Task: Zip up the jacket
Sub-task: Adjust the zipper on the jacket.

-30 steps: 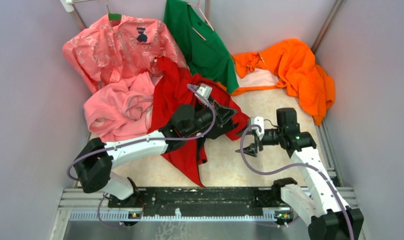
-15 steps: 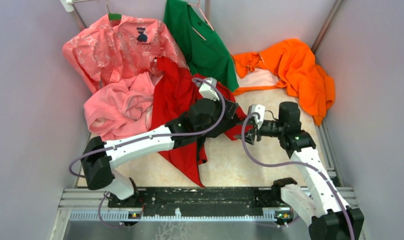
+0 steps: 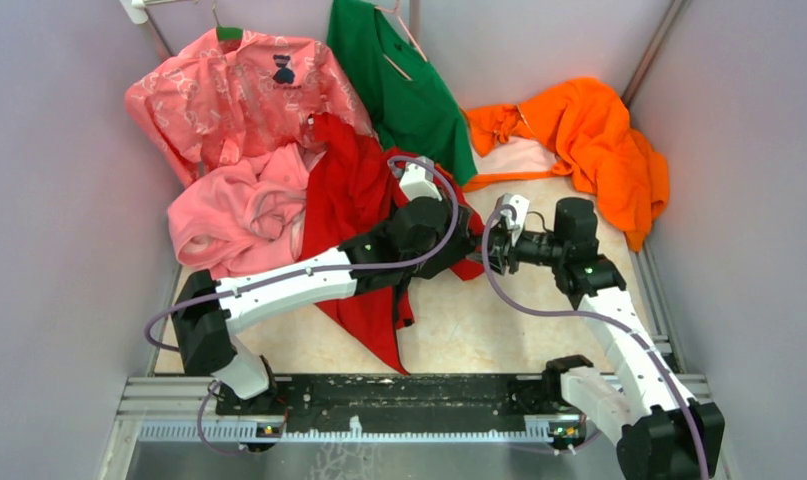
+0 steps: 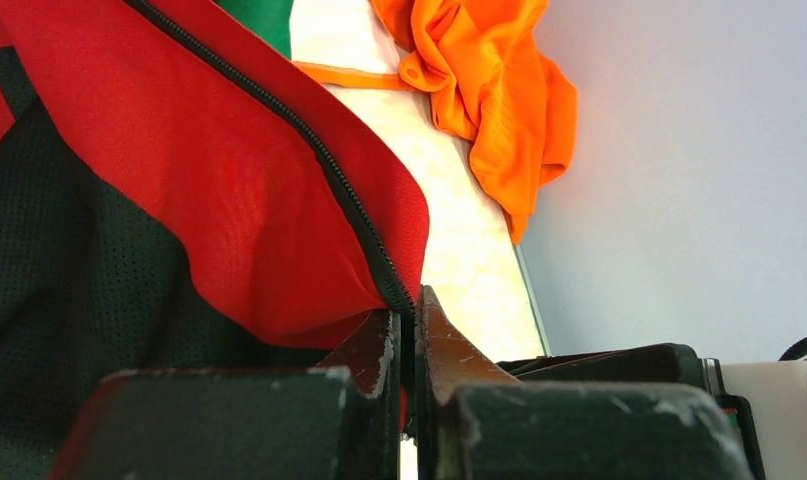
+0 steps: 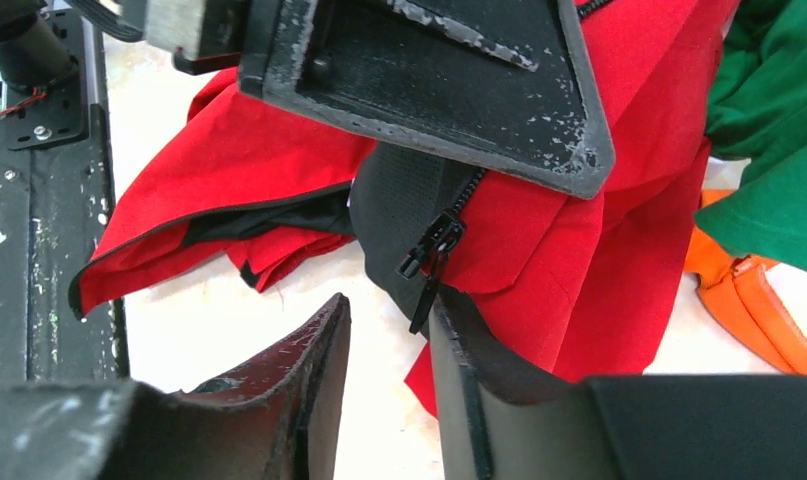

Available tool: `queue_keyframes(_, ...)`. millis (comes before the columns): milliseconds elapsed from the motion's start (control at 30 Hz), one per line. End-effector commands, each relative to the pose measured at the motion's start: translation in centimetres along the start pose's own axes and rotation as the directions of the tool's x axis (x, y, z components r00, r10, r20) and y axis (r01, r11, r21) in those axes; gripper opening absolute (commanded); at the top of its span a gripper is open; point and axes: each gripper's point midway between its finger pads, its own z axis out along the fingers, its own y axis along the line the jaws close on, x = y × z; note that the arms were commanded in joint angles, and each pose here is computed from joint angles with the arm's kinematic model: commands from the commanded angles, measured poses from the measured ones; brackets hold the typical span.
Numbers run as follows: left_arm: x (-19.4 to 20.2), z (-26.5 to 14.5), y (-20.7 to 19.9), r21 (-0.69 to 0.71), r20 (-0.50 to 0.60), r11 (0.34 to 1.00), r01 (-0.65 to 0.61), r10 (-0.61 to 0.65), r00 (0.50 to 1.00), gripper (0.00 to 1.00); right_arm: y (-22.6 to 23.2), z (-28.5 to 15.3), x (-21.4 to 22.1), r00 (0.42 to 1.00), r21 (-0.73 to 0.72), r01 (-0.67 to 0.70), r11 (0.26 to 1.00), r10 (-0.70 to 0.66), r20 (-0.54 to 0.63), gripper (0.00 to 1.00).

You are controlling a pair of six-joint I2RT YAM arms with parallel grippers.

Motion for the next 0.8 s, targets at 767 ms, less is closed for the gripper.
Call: queue_keyframes(767, 0.1, -0.6, -0.4, 0.013, -0.019, 1.0, 0.017, -0.017, 1.0, 0.0, -1.8, -1.4, -2.1, 0.996, 0.105, 0.083, 0.991, -0.082, -0.018, 0.0)
